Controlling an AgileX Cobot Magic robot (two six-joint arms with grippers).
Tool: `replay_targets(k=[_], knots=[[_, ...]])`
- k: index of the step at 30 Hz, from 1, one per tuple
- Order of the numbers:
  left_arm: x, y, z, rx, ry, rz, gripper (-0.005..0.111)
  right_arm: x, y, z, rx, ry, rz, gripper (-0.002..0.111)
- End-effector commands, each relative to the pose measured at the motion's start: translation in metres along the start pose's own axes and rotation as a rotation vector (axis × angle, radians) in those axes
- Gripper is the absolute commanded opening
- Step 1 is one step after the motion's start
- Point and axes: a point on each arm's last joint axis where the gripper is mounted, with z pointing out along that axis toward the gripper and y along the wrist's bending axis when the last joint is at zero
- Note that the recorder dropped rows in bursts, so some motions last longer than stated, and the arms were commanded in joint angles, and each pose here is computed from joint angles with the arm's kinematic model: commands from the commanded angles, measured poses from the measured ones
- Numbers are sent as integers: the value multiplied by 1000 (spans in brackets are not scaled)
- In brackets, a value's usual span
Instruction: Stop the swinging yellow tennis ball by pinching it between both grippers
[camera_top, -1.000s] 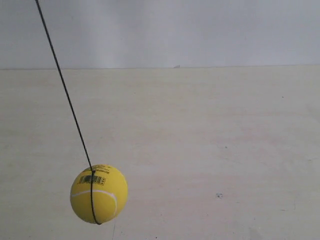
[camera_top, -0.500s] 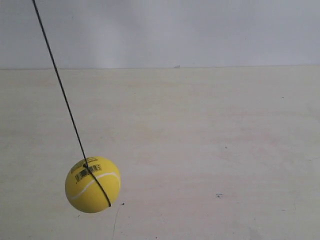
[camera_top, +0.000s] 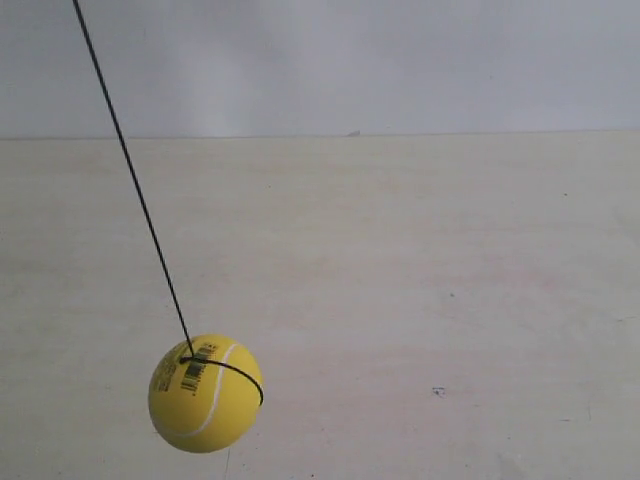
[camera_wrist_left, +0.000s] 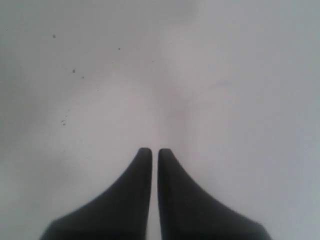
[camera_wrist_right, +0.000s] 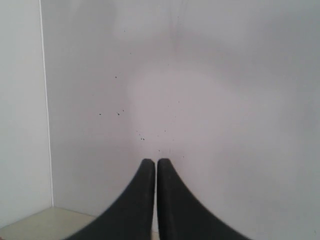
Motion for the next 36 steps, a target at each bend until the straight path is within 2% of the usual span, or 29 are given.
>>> replay_targets(k=[1,8,18,36], knots=[[7,14,-2,-145,72,4,5,-1,0,-1,-1,-7,-2,0],[19,38,-11,-420,209,4,5,-1,0,-1,-1,-7,9,0],[27,54,-23,-637,319,9,5,-1,0,-1,-1,-7,9,0],[27,55,-23,-619,359,140,5,0,-1,-1,14,2,9,0]])
